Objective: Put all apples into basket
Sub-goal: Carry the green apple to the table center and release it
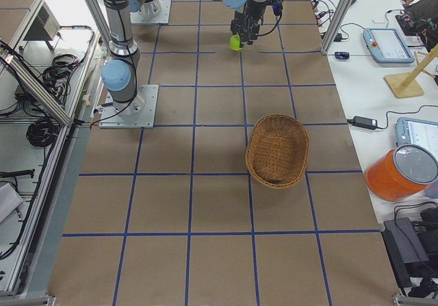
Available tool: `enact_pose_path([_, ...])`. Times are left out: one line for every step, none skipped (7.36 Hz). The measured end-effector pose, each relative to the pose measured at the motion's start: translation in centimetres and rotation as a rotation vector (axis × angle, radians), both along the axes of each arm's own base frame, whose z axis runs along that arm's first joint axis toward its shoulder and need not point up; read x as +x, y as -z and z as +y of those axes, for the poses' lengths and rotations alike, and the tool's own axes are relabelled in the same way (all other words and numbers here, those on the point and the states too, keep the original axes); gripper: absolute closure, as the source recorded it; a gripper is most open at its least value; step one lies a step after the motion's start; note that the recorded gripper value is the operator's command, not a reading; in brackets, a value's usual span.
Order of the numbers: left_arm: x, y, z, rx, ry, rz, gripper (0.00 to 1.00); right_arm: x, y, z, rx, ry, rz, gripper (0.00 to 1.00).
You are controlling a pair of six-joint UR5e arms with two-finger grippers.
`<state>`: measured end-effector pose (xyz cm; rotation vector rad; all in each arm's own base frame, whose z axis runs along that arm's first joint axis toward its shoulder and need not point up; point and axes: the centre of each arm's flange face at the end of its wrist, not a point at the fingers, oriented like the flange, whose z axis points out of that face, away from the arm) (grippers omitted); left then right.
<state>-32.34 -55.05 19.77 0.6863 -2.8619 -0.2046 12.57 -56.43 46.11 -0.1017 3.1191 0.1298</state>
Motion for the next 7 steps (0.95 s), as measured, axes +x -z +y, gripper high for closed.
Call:
enact_pose_path([0.0,-0.3,-0.2,-0.006,-0.004,0.004,0.00,0.1,0.1,-0.1,0.003,0.000,-0.003,0.00])
enact_pose_path([0.7,-1.5,-0.7,-0.026,-0.008,0.010,0.00,0.1,0.5,-0.2,0.009,0.001,-0.006,0.00])
enact_pose_path([2.4,-3.0,-1.6,-0.048,-0.021,0.015,0.00,0.2,0.8,-0.4,0.015,0.001,-0.009,0.00])
enact_pose_path([4.8,-4.8,-2.3,-0.065,-0.035,0.018,0.00,0.4,0.9,-0.3,0.017,0.000,-0.010,0.00])
enact_pose_path([7.6,-6.8,-2.6,-0.071,-0.032,0.015,0.00,1.9,1.6,-0.1,0.027,0.006,-0.022,0.00])
enact_pose_path([11.8,-8.7,-2.5,-0.056,0.010,-0.017,0.00,5.7,3.8,0.3,0.033,0.016,-0.053,0.00])
enact_pose_path([16.2,-10.4,-1.4,-0.020,0.102,-0.079,0.00,10.7,6.9,0.8,0.021,0.013,-0.075,0.00])
